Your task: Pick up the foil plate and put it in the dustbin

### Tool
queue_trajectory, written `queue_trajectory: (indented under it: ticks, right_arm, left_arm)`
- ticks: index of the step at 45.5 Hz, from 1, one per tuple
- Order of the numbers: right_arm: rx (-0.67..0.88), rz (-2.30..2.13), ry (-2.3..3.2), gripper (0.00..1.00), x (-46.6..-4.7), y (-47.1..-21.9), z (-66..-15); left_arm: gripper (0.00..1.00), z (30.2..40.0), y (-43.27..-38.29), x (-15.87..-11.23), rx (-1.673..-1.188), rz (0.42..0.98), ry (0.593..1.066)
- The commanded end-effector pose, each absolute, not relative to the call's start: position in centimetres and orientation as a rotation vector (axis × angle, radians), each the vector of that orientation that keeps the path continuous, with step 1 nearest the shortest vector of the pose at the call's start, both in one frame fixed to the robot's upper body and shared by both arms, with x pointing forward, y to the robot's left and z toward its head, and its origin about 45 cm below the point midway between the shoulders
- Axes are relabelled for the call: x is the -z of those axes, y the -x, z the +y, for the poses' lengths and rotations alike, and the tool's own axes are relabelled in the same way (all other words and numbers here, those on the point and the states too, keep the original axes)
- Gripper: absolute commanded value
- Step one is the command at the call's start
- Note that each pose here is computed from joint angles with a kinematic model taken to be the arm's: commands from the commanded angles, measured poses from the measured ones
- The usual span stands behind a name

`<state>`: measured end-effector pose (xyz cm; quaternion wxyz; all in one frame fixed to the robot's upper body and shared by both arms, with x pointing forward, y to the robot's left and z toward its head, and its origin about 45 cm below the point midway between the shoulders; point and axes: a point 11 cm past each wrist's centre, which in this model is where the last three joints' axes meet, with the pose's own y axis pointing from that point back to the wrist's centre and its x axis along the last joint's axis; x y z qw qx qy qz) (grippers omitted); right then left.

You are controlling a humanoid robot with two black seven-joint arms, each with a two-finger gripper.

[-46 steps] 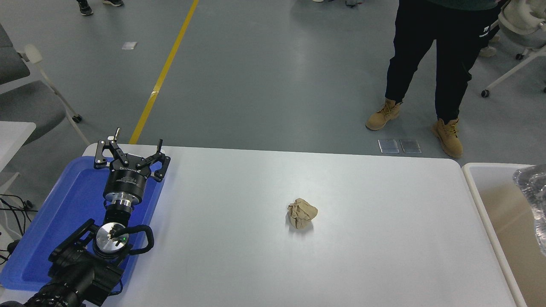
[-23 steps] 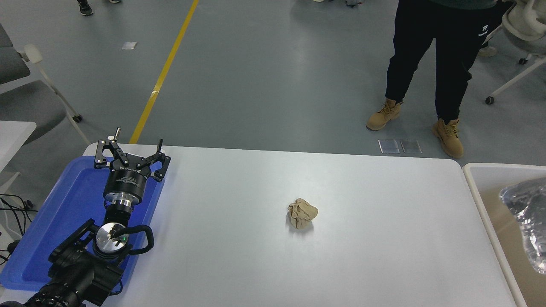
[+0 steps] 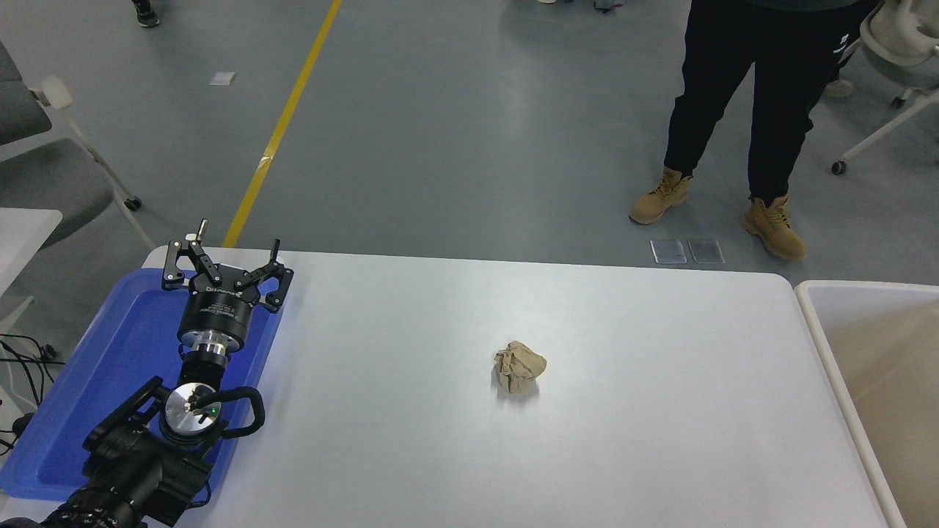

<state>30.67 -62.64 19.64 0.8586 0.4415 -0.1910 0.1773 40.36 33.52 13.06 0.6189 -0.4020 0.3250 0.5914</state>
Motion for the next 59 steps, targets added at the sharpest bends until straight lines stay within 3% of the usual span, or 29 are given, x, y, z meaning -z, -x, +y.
queue_trajectory:
  ticks: [1, 17, 39, 59]
  right_arm:
    - [-0.321, -0.48, -0.99, 1.0, -18.8, -30.4, -61.9]
    - [-0.345, -0.451, -1.076, 1.0, -18.7, -31.6, -58.9]
    - [-0.296, -0.374, -1.224, 1.0, -19.8, -30.5, -54.2]
    - [-0.284, -0.292, -1.326, 1.0, -25.2, -33.8, -48.7]
  left_arm:
    - [1.0, 33.53, -40.35, -13.06, -1.361, 0.747, 0.925]
    - [1.0, 33.53, -40.35, -13.06, -1.361, 0.747, 0.925]
    - [1.0, 33.45, -40.35, -13.03, -1.36, 0.749, 0.925]
    - [1.0, 33.53, -40.35, -13.06, -1.361, 0.748, 0.925]
